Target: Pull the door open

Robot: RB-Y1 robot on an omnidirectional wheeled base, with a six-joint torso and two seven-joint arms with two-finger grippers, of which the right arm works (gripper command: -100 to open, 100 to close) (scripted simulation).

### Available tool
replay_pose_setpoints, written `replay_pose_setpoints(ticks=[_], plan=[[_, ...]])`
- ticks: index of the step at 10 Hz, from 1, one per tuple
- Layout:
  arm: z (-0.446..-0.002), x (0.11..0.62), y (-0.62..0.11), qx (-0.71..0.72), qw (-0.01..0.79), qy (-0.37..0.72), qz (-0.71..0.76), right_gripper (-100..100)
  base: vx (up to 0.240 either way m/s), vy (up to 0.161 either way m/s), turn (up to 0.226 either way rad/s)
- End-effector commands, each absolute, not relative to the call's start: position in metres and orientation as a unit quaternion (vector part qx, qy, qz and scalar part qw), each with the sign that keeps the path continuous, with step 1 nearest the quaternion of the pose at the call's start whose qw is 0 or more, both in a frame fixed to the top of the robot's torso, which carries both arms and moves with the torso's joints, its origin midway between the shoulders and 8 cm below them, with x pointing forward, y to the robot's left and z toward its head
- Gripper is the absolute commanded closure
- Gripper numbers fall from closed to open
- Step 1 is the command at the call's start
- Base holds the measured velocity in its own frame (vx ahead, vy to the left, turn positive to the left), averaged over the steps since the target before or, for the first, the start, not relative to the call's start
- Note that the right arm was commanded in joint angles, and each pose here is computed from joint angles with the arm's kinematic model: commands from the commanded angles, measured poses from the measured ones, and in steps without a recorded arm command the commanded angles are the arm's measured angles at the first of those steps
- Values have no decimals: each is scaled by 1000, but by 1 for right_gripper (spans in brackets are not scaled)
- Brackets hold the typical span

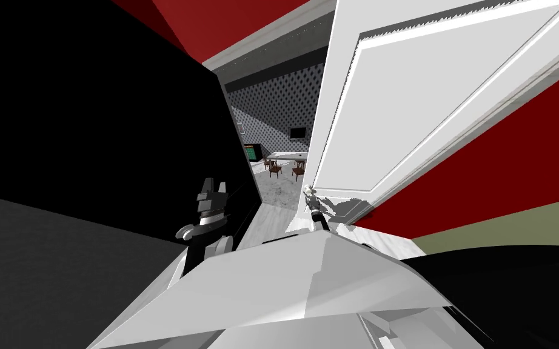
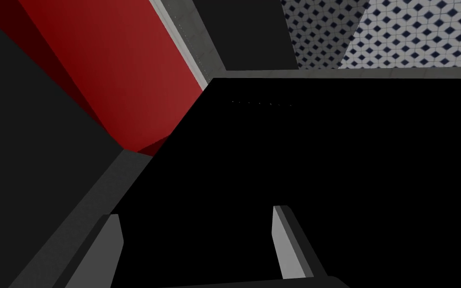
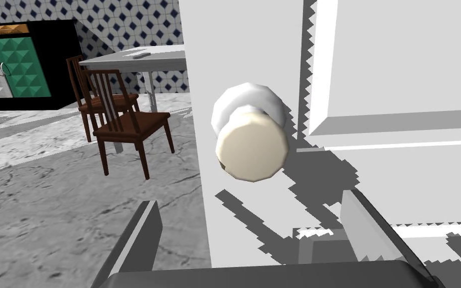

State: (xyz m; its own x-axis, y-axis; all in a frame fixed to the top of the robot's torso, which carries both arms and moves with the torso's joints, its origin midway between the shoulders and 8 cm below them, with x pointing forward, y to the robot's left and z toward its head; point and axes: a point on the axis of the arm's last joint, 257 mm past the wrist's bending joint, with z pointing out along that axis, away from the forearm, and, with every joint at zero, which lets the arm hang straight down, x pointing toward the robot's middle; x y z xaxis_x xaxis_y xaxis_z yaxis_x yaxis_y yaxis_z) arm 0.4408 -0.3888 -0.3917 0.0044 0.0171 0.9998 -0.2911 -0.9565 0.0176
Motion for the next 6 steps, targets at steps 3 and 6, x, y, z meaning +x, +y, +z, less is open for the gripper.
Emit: replay_pose_setpoints(ticks=[3, 6], plan=[[-393, 430, -417, 699, 121, -109, 697, -100, 110, -18, 55], [-392, 417, -446, 696, 132, -120, 695, -100, 228, -18, 135]])
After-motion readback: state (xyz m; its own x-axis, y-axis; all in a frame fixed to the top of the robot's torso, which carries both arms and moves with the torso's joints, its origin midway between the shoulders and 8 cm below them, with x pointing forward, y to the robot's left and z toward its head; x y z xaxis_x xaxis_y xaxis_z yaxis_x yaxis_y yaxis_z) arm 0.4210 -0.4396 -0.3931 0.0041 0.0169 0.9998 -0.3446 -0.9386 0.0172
